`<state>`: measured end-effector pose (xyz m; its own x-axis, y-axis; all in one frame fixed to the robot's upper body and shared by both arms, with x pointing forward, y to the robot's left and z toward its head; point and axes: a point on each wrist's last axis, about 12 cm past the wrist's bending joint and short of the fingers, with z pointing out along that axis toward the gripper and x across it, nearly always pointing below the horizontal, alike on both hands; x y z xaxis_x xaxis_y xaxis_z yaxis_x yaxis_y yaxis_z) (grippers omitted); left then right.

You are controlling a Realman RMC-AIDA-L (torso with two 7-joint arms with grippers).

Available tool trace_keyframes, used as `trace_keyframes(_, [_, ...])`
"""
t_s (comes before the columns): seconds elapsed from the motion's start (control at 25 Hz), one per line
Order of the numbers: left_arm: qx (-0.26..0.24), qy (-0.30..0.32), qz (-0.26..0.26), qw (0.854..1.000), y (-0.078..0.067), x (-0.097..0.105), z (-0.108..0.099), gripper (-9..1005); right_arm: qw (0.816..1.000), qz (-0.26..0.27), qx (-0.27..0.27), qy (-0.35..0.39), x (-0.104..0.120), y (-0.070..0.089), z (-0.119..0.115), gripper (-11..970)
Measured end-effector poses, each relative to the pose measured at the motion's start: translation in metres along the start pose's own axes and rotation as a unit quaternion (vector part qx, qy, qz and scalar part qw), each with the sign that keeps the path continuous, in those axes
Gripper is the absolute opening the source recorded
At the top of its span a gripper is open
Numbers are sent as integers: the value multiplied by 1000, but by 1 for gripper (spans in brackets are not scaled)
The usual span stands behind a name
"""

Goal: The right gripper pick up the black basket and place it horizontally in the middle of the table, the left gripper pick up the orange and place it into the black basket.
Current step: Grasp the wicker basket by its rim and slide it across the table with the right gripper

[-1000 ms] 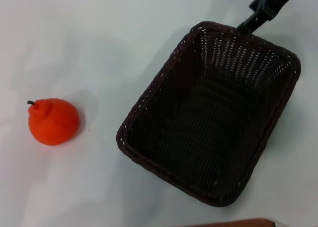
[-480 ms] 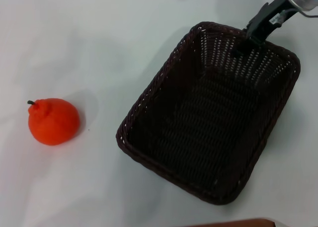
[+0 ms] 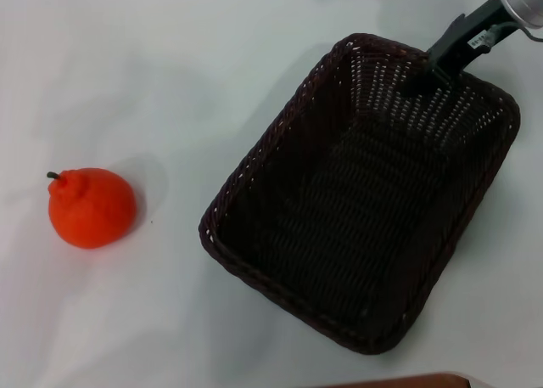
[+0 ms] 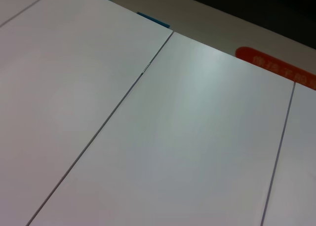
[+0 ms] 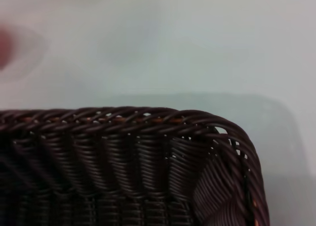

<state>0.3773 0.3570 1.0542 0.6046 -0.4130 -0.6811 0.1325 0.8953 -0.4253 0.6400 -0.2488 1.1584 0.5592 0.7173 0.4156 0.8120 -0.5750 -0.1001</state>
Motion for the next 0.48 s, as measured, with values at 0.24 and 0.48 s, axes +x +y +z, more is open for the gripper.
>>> trace_keyframes(0.24, [1,1,0,1000,1,1,2,690,995,70,49,60,-18,7,-21,239])
trace_keyframes(0.48, [-3,11,2,1000,3,3,4,691,973,147,91,153,-42,14,-29,180])
